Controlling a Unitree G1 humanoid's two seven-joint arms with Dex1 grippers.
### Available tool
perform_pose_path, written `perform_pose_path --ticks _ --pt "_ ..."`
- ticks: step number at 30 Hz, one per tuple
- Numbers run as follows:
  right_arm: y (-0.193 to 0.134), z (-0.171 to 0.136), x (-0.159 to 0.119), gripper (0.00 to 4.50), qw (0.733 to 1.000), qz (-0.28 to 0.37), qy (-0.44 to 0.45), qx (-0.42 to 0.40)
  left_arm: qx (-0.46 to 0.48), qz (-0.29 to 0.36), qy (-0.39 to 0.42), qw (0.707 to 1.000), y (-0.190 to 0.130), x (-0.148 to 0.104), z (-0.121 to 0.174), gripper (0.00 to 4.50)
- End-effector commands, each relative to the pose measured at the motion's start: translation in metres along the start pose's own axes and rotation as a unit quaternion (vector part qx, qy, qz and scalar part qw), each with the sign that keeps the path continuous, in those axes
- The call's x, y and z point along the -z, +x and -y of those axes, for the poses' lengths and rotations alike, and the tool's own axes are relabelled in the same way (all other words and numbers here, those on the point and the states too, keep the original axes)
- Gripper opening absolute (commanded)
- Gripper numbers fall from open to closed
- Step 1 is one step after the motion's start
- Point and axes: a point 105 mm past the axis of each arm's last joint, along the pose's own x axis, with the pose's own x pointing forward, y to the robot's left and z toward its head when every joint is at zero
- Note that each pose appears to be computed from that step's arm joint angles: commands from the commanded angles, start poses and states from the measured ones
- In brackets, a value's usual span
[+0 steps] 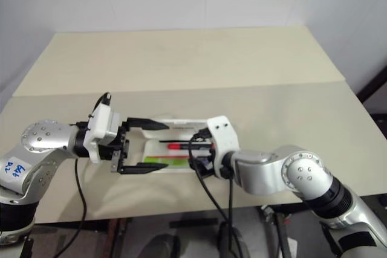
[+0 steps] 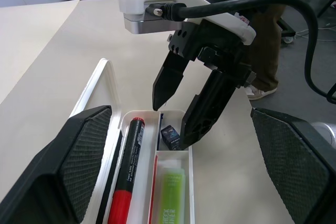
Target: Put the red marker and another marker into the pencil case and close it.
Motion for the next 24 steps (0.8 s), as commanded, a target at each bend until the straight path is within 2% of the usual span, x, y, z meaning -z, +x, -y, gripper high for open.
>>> perform_pose_path --ticks 1,11,17,24 --pt "-0.011 -0.004 -0.007 4.48 0.999 0.02 -0.024 -0.015 -0.001 0.013 0.02 1.0 -0.003 -0.011 0.0 4.5" --pt "-0.037 0.01 -0.009 4.48 0.996 0.023 -0.078 -0.026 -0.005 0.027 0.028 0.999 -0.004 -0.019 -0.007 4.5" --pt "-0.049 0.022 -0.012 4.48 0.991 0.027 -0.125 -0.027 -0.015 0.052 0.041 0.998 -0.004 -0.033 -0.014 4.5" --pt "-0.059 0.05 -0.029 4.48 0.981 0.064 -0.184 -0.004 -0.104 0.108 0.053 0.987 -0.018 -0.056 -0.044 4.5"
